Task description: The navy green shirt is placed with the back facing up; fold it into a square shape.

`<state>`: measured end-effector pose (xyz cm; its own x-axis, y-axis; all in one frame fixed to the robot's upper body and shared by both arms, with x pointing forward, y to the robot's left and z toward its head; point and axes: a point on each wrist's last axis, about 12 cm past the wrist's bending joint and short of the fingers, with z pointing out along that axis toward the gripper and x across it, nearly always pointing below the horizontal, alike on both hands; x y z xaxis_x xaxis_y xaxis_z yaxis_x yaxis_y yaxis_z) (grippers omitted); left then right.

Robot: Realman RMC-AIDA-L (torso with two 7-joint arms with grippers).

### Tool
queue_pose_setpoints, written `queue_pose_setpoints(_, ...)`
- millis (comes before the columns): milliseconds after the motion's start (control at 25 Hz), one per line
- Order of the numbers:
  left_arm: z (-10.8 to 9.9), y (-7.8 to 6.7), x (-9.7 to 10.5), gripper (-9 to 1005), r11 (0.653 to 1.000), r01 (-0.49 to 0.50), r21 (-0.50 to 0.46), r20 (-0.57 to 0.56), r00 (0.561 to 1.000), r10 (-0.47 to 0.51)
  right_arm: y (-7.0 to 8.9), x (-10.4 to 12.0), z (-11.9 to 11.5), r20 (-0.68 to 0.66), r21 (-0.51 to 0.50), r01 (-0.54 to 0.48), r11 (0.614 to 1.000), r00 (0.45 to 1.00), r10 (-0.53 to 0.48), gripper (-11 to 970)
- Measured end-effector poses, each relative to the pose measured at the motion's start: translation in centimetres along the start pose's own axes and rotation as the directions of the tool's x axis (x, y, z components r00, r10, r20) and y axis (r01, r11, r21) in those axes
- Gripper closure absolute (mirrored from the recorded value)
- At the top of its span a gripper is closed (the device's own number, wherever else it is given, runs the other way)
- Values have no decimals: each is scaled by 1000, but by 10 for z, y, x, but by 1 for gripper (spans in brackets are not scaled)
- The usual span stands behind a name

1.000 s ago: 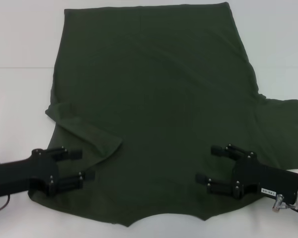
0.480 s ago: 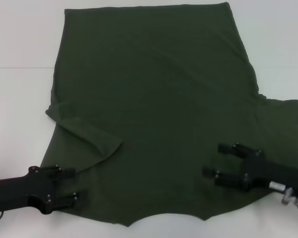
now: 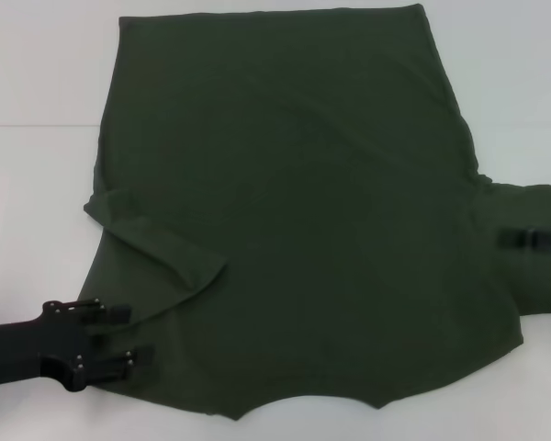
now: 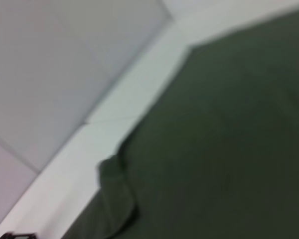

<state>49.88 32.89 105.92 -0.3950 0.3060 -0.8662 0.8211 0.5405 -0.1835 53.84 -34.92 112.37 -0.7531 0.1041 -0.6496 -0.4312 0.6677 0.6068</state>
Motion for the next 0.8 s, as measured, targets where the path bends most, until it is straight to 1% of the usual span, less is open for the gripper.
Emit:
queue_pose_setpoints(40,0,0,-1,297,1000,-3,2,1,1000,3,0,-9,-8,-20,34,-62,998,998,62,18)
queue_pose_setpoints(120,0,0,-3,297,1000,-9,11,4,1000,8,2,-22,-19,-46,90,-137,986,989,141,18)
queue_pose_setpoints(200,1,0,-5,296,1000,-15,22,8,1000,14,4,-33,-26,-69,160,-193,968,976,206,18)
queue_pose_setpoints(280,2,0,-6,296,999,-19,26,8,1000,18,4,-41,-29,-93,255,-227,940,962,258,18)
queue_pose_setpoints(400,3,0,-8,296,999,-32,33,3,999,32,1,-49,-30,-127,357,-233,905,947,294,19)
queue_pose_setpoints(600,5,0,-10,297,998,-46,43,-1,999,46,-2,-55,-28,-175,476,-213,853,928,330,21)
queue_pose_setpoints(800,4,2,-11,297,998,-52,42,-4,999,52,-7,-56,-27,-176,535,-199,821,924,339,23)
